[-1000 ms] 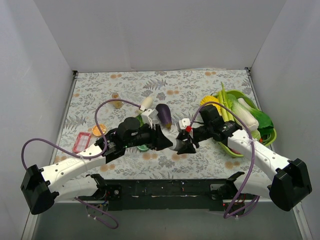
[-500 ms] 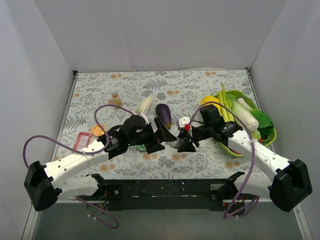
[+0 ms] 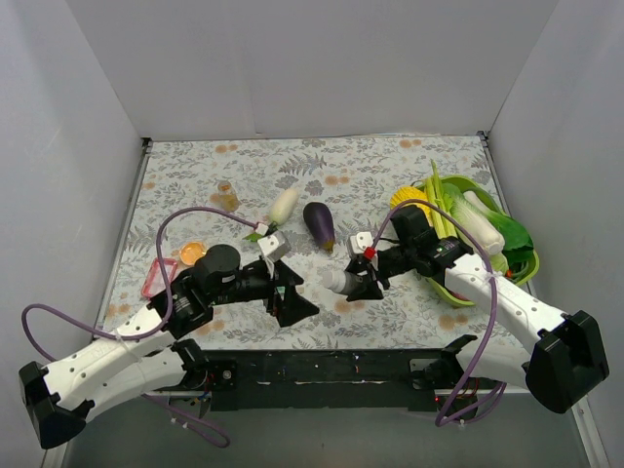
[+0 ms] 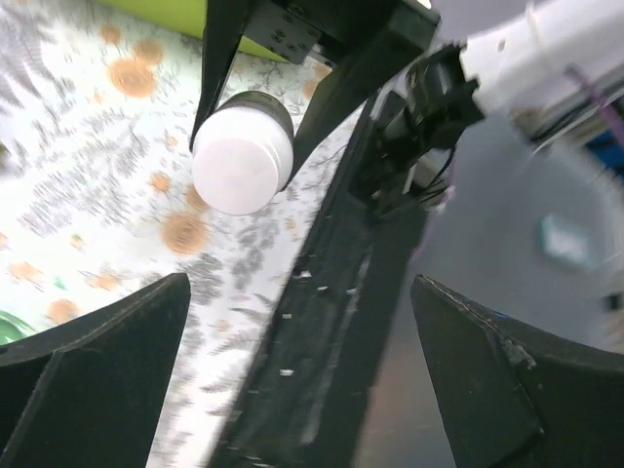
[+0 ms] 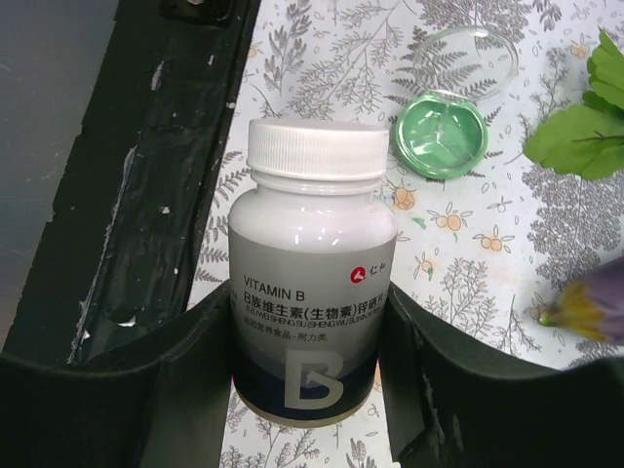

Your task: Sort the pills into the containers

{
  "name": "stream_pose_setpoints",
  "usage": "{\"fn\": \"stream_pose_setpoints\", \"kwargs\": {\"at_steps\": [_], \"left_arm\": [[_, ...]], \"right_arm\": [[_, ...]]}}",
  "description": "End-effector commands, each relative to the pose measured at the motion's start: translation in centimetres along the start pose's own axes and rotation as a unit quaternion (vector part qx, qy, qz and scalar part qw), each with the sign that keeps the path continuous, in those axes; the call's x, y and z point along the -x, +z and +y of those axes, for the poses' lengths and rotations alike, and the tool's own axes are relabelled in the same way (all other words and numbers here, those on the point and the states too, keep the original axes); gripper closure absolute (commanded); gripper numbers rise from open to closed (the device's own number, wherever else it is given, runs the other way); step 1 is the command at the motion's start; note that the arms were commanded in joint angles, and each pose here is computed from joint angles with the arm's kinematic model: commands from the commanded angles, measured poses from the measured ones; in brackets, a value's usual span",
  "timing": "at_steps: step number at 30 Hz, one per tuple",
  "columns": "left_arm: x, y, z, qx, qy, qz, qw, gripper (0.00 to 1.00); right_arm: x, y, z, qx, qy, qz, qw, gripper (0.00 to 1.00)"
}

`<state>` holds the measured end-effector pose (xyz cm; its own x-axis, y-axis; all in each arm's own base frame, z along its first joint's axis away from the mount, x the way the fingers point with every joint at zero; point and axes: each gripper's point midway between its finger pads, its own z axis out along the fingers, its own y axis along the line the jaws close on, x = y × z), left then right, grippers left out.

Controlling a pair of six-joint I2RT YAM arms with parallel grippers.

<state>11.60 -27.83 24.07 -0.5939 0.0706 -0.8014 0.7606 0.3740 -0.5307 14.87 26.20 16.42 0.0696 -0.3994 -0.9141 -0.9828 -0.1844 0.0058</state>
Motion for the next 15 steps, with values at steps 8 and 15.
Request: {"fn": "stream_pose_setpoints", "kwargs": {"at_steps": [8,15], "left_arm": [[2.3,3.5,1.5,-0.058,0.363,-0.033,0.93,0.02],[2.3,5.5,1.5,-0.073,0.344,-0.031,0.936,0.17]], "right_arm": [[1.2,0.0,1.6,0.042,-0.03,-0.033,0.998,0.99],[1.1,0.0,1.6,0.041,-0.029,-0.031,0.998,0.99]]}}
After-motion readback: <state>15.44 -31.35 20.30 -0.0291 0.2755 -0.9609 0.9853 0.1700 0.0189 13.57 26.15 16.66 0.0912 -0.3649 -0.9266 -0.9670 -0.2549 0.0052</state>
